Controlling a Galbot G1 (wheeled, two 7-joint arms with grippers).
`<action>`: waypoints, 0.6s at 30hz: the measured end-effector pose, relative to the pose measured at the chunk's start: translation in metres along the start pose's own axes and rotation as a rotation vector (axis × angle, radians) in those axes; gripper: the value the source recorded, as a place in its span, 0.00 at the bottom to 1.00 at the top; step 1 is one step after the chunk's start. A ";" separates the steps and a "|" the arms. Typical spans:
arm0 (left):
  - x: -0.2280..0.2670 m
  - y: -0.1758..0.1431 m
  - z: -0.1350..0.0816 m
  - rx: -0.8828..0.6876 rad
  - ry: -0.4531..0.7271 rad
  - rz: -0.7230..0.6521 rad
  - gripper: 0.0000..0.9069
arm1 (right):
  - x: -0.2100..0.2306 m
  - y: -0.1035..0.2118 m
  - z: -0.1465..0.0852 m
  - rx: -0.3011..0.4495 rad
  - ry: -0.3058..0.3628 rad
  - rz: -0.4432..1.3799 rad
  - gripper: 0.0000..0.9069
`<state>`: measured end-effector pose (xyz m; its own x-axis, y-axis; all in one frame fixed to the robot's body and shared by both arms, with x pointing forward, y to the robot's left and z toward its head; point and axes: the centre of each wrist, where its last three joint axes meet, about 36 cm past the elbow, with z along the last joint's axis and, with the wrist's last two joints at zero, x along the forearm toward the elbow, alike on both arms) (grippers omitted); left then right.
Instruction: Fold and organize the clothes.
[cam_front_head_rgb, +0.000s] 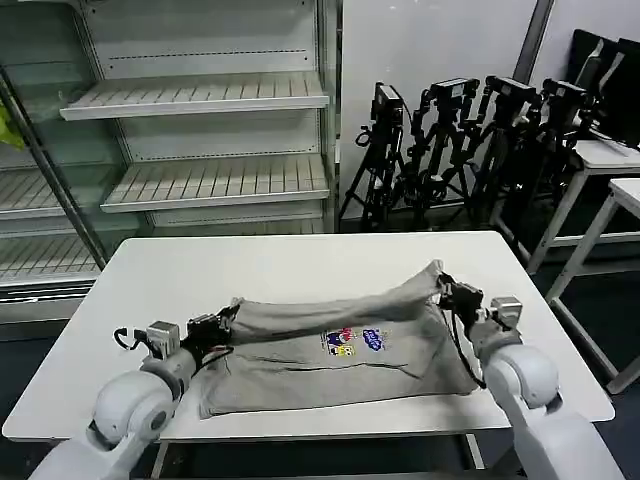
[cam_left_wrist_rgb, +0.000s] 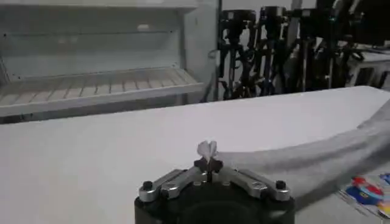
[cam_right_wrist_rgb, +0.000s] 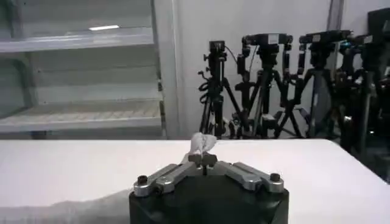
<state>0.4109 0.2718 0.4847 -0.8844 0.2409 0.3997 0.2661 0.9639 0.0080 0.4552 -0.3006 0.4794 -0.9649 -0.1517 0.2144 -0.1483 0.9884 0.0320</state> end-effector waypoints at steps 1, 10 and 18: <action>0.003 -0.002 0.001 -0.007 -0.002 0.001 0.03 | 0.005 -0.001 0.002 0.002 0.002 0.002 0.00; 0.018 -0.017 0.023 -0.076 0.031 0.004 0.03 | 0.039 0.000 0.029 0.016 0.059 0.021 0.00; 0.018 -0.021 0.035 -0.127 0.046 -0.011 1.00 | 0.054 0.009 0.046 0.030 0.118 0.027 1.00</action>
<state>0.3763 0.2601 0.4599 -0.8698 0.2217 0.4408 0.3052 0.9437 0.1275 0.3919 -0.2996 0.4466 -0.9368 -0.1224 0.3279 -0.1311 0.9914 -0.0042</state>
